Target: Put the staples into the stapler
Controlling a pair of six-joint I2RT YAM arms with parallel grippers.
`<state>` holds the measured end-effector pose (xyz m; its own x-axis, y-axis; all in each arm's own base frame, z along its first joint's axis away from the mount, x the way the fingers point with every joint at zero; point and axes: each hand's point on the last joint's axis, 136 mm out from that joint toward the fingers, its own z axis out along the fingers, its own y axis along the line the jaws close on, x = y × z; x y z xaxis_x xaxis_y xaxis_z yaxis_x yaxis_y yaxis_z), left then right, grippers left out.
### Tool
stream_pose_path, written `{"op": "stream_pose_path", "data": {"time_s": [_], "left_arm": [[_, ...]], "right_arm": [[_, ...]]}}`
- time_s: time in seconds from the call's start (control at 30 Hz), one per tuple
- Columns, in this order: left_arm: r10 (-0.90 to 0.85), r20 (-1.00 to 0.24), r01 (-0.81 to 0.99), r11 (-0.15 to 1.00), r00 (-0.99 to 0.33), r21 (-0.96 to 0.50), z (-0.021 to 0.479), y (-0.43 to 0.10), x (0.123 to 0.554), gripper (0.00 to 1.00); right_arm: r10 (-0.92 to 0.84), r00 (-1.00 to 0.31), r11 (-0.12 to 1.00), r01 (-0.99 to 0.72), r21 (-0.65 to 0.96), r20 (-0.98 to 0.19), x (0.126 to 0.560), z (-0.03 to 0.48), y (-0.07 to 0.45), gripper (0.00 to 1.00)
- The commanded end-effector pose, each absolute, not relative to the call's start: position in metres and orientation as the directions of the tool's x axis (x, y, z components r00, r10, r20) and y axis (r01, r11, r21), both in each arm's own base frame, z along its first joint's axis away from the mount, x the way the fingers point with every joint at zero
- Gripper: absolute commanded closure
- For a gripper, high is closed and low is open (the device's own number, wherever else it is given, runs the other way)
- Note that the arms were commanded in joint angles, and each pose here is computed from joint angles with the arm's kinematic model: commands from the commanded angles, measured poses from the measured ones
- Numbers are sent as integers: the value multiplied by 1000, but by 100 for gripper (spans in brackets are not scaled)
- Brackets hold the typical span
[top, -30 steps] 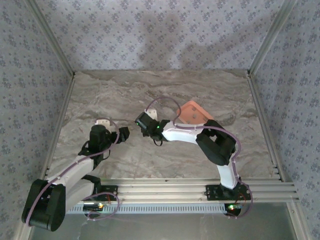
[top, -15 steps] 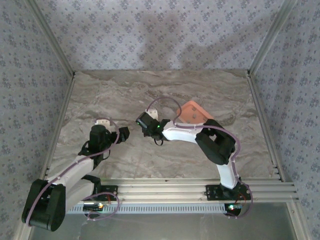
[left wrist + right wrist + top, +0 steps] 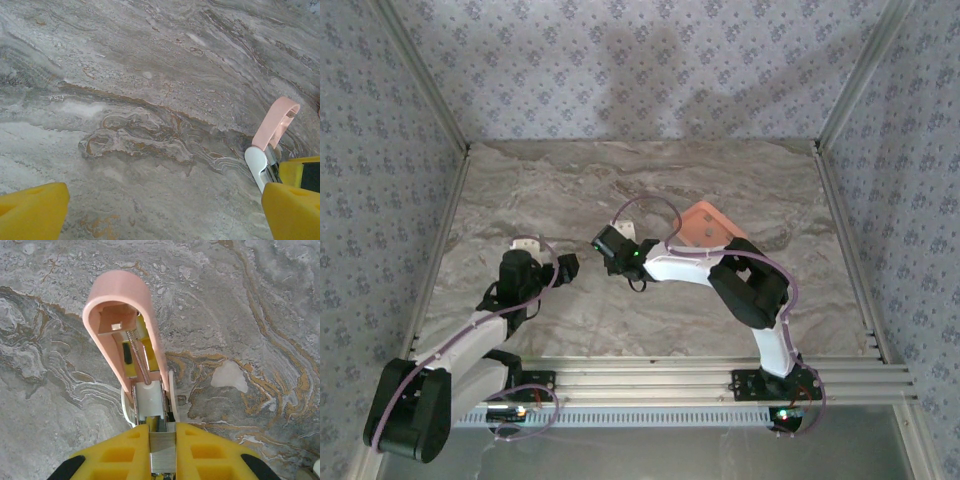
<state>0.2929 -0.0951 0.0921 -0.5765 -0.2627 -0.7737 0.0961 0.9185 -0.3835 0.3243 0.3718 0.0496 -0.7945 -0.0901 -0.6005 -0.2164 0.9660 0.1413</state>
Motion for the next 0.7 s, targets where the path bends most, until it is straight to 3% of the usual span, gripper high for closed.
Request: {"op": "stream_pose_path", "data": {"time_s": [0.0,0.67], "left_arm": [[-250,-793,106,925,-556,-366,96,-92,293,1],[-249,-799,109,925,-548,-363,100,-91,293,1]], "right_arm": [[-118,-778,966,-233,109,-617,323,61,371,84],[-113,-753,953,-266,143,-648,326,70,381,84]]}}
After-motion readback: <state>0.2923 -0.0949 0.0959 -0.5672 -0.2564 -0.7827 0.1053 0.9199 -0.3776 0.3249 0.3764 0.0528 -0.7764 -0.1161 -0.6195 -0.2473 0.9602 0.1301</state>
